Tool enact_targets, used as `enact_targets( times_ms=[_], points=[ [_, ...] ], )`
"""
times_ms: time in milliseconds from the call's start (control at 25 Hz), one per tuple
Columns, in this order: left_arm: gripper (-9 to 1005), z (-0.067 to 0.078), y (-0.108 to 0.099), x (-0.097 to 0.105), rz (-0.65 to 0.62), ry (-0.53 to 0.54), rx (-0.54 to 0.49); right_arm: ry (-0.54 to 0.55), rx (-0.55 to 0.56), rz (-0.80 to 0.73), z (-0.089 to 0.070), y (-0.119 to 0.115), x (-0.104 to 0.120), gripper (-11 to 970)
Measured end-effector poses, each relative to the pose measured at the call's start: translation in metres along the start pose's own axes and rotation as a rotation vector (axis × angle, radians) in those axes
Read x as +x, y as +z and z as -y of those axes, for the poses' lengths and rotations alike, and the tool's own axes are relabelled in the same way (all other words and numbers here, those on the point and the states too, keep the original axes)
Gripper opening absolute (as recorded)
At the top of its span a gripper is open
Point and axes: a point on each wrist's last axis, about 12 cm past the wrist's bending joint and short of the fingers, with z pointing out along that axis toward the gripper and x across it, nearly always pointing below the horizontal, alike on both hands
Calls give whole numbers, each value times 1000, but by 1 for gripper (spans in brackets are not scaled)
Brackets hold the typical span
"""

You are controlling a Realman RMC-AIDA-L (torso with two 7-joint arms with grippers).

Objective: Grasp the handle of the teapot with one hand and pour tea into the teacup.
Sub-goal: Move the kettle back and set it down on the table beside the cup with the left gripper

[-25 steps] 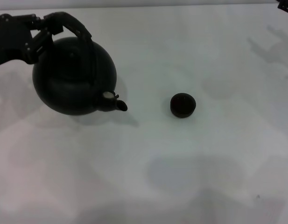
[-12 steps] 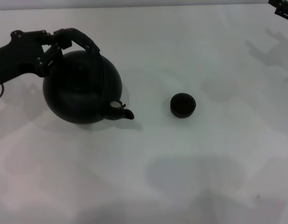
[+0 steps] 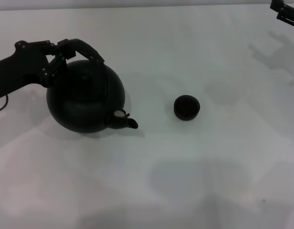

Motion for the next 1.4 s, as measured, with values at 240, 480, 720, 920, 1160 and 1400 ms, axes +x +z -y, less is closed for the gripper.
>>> enact_targets(
  times_ms=[240, 480, 720, 920, 1160, 1400],
  points=[
    [130, 2, 2, 7, -12, 9, -22, 1, -6, -3, -1, 1, 0, 844],
    [129, 4, 6, 14, -22, 20, -44, 2, -13, -7, -2, 2, 1, 844],
    [129, 6, 8, 21, -29, 13, -64, -1, -13, -7, -2, 2, 1, 844],
    [129, 7, 9, 24, -29, 17, -67, -3, -12, -8, -2, 2, 1, 844],
    [130, 8, 6, 29, -41, 20, -90, 0, -10, -9, -3, 2, 2, 844],
    [129, 8, 3, 35, -55, 1, -115, 0, -8, -10, -2, 2, 2, 844]
  ],
)
